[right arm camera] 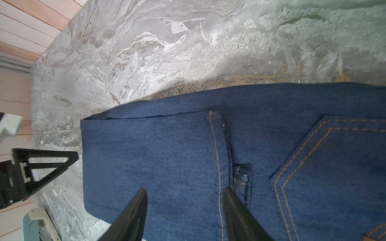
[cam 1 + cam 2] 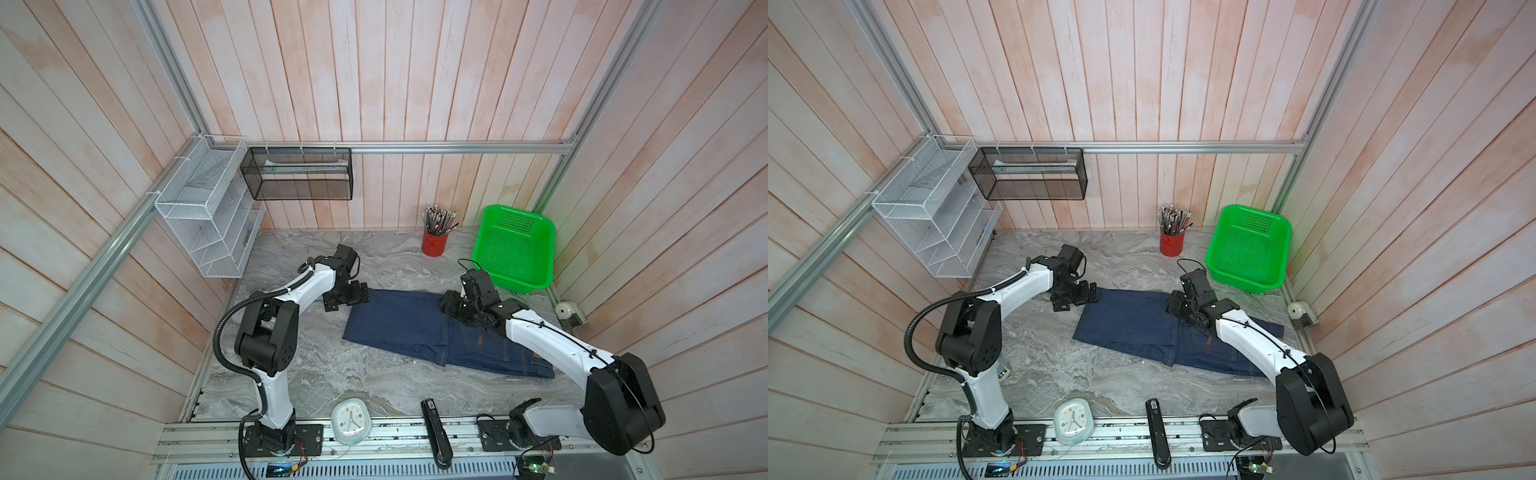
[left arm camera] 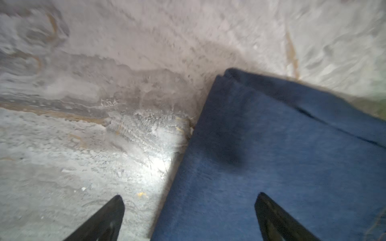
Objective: Fold and stack the trousers
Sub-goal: Fold the trousers at the center of the table.
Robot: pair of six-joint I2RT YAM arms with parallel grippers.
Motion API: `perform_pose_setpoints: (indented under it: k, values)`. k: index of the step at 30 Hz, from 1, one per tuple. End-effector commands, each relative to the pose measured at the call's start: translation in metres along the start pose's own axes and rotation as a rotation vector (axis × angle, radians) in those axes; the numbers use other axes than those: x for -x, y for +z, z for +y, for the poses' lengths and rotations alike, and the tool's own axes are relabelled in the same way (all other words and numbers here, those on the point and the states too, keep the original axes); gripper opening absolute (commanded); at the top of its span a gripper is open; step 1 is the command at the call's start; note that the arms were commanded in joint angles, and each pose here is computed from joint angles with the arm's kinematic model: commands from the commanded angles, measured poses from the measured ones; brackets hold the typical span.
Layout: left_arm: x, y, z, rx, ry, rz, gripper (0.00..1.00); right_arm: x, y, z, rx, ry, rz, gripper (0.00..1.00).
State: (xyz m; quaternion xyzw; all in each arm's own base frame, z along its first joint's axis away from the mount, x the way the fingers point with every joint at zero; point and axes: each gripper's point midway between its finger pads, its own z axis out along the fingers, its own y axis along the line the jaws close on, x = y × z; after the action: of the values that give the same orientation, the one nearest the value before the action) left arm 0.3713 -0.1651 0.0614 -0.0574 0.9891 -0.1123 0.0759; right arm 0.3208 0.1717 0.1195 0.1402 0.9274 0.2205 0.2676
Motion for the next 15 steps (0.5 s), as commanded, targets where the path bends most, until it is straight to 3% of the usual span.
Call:
perform_pose_setpoints:
  k: [1,8,15]
  values:
    - [0.005,0.004,-0.007,-0.122,0.064,-0.001,1.00,-0.016,0.007,-0.003,-0.014,0.012,0.043,0.59]
    - [-0.008,0.027,-0.008,-0.261,0.064,0.110,1.00,-0.034,0.018,-0.013,-0.046,0.010,0.085,0.58]
    - [-0.019,0.044,-0.011,-0.346,0.053,0.177,0.87,-0.036,0.022,-0.018,-0.065,0.010,0.090,0.58]
